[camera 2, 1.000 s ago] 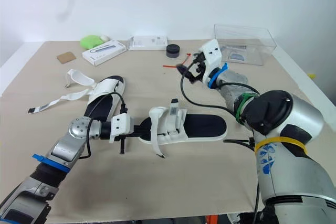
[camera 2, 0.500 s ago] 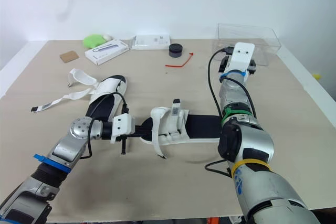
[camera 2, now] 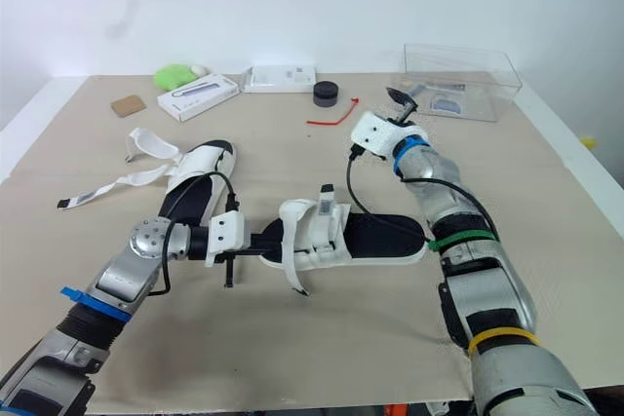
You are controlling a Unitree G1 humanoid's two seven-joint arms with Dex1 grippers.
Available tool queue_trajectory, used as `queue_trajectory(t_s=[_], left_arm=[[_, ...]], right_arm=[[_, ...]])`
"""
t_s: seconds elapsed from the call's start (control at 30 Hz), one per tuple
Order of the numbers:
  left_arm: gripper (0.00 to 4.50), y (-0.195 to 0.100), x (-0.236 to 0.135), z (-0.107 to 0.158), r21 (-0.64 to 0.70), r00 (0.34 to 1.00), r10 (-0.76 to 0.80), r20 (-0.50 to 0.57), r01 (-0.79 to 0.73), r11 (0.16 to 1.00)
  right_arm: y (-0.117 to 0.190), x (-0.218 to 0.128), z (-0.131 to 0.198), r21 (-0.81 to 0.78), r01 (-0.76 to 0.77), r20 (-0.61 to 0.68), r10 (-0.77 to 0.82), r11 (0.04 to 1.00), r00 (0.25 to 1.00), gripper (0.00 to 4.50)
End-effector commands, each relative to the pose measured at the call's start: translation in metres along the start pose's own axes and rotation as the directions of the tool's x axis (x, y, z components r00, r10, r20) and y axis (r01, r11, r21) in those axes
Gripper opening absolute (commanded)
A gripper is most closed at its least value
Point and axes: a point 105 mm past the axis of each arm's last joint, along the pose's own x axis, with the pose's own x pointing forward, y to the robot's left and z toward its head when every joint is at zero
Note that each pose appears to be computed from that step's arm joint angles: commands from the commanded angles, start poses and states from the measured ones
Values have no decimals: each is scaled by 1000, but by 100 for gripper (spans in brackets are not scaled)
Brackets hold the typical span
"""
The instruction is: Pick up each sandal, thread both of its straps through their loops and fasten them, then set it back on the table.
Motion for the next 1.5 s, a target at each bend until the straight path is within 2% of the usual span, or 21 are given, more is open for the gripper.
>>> queue_trajectory(t_s=[0.03, 0.23, 0.3, 0.37, 0.47, 0.57, 0.63, 0.73, 0.87, 1.07, 1.33, 1.43, 1.5], left_arm=[[0, -19, 3, -26, -77, 993, -66, -95, 59, 995], [0, -20, 4, -25, -78, 993, -69, -92, 62, 995], [0, -21, 4, -25, -78, 993, -73, -93, 66, 995], [0, -21, 4, -25, -79, 993, -74, -93, 67, 995], [0, -20, 4, -25, -79, 993, -76, -92, 68, 995], [0, -20, 6, -24, -76, 993, -80, -89, 73, 994], [0, -19, 7, -24, -75, 993, -81, -87, 74, 994], [0, -19, 8, -24, -73, 993, -83, -86, 77, 994], [0, -20, 8, -24, -74, 993, -85, -84, 79, 994], [0, -23, 7, -25, -79, 992, -89, -87, 82, 993], [0, -22, 7, -25, -79, 992, -91, -88, 84, 993], [0, -22, 7, -26, -79, 992, -90, -88, 84, 993], [0, -22, 7, -26, -79, 992, -92, -88, 85, 993]], right_arm=[[-17, -3, 24, -33, 16, 110, -13, 999, 994, 444], [-21, -18, 54, 164, -61, 246, 20, 985, 969, 444], [-27, -24, 61, 334, -88, 270, -5, 939, 963, 444], [-32, -29, 68, 507, -132, 290, -24, 852, 957, 444], [-32, -34, 72, 627, -172, 274, -8, 760, 962, 444], [-33, -40, 77, 827, -219, 262, -10, 518, 965, 444], [-27, -46, 87, 869, -297, 309, 33, 397, 950, 444], [-17, -62, 102, 860, -414, 401, 109, 298, 910, 444], [8, -100, 123, 744, -612, 542, 293, 268, 787, 444], [28, -153, 137, 599, -779, 639, 475, 186, 605, 444], [47, -188, 148, 537, -844, 674, 601, 0, 429, 444], [66, -200, 145, 557, -829, 635, 668, -47, 388, 444], [77, -203, 142, 571, -820, 607, 696, -47, 383, 444]])
